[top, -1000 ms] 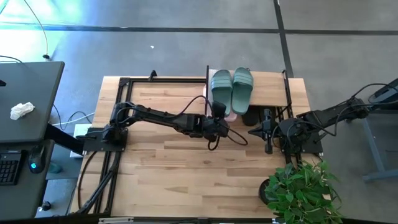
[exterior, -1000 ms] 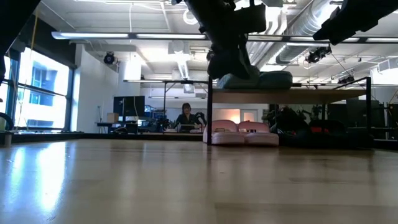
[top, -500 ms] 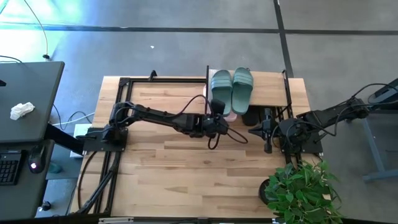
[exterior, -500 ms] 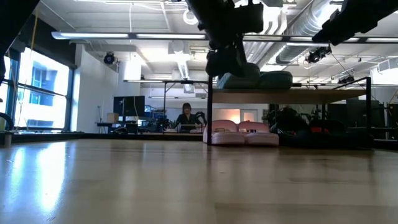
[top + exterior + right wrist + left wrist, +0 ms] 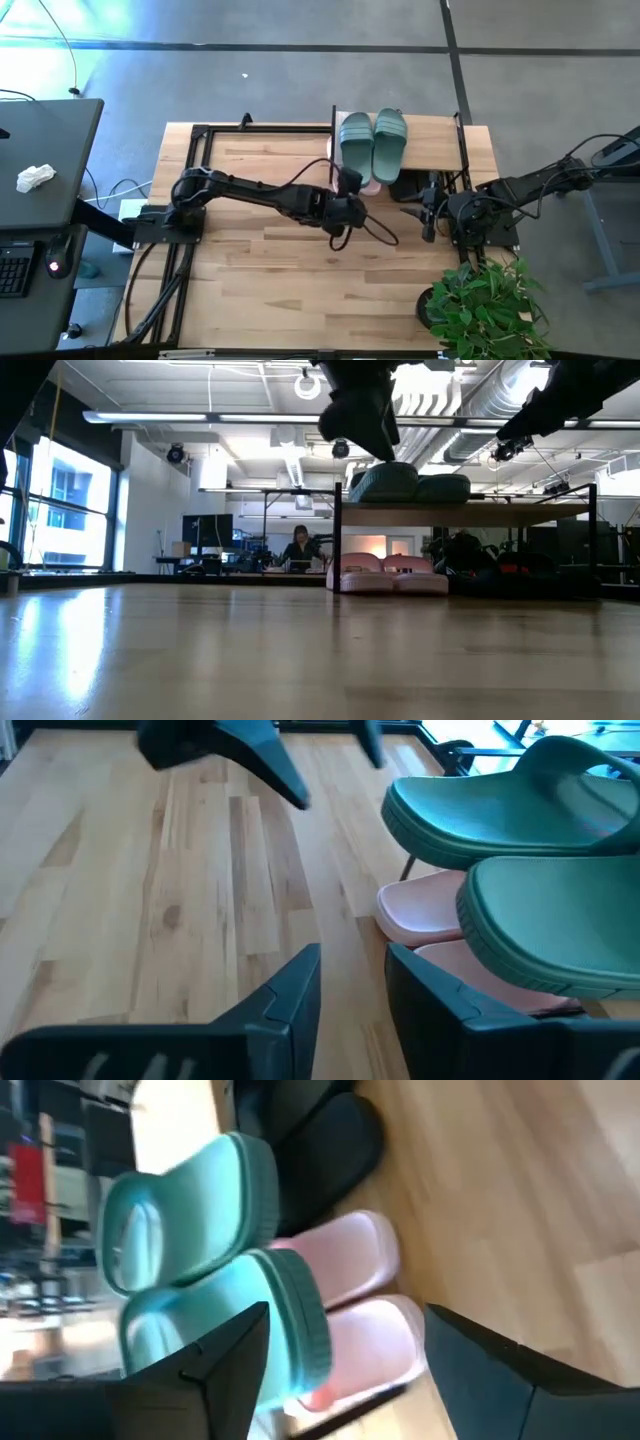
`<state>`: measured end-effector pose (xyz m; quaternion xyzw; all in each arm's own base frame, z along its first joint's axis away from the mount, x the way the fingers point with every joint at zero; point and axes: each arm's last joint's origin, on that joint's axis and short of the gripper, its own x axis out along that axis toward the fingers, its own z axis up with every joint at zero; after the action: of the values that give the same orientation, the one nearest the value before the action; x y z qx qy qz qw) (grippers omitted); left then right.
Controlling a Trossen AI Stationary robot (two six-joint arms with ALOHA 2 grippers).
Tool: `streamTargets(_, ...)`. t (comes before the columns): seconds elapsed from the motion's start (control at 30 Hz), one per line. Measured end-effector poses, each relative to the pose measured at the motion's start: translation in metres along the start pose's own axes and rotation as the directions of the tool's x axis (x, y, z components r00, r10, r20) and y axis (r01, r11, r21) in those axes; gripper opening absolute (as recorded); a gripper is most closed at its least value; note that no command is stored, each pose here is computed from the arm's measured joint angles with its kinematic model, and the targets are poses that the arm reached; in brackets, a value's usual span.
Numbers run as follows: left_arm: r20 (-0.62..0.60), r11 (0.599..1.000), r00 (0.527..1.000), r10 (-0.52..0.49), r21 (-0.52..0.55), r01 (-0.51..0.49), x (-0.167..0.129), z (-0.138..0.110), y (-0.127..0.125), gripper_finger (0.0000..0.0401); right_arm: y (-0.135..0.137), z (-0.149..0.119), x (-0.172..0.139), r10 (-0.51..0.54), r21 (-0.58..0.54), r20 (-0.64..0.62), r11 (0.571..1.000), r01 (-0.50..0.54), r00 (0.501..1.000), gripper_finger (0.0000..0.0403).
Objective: Pick and place slides into the shelf
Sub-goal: Adjust the light blue slippers on the shelf
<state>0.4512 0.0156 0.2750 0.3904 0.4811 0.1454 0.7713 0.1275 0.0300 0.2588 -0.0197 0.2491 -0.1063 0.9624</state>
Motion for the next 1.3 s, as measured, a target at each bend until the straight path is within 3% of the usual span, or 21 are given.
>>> streamTargets(0.2, -0.026, 0.999, 0.999, -0.037, -0.028, 0.036, -0.002, -0.003, -0.002, 0.0197, -0.002, -0.001, 0.0, -0.05, -0.014, -0.004, 0.999, 0.05, 0.999, 0.0105)
streamTargets(0.4, -0.036, 0.999, 0.999, -0.022, -0.037, 0.021, 0.005, -0.005, -0.01, 0.0117, -0.002, -0.003, 0.0, -0.07, -0.028, -0.015, 0.997, 0.069, 0.997, 0.0105)
streamTargets(0.67, -0.023, 0.996, 0.999, -0.047, -0.076, 0.045, 0.022, -0.011, -0.002, 0.001, -0.002, -0.003, 0.0, -0.069, -0.018, -0.015, 0.997, 0.069, 0.997, 0.0105)
streamTargets(0.97, -0.037, 0.993, 0.998, -0.045, -0.111, 0.041, 0.03, -0.019, 0.009, 0.0028, -0.002, -0.003, 0.0, -0.066, -0.018, -0.017, 0.998, 0.066, 0.998, 0.0105)
streamTargets(1.3, -0.016, 0.992, 0.999, -0.044, -0.123, 0.042, 0.034, -0.021, 0.015, 0.0002, -0.002, -0.003, 0.0, -0.066, -0.015, -0.017, 0.998, 0.066, 0.998, 0.0105)
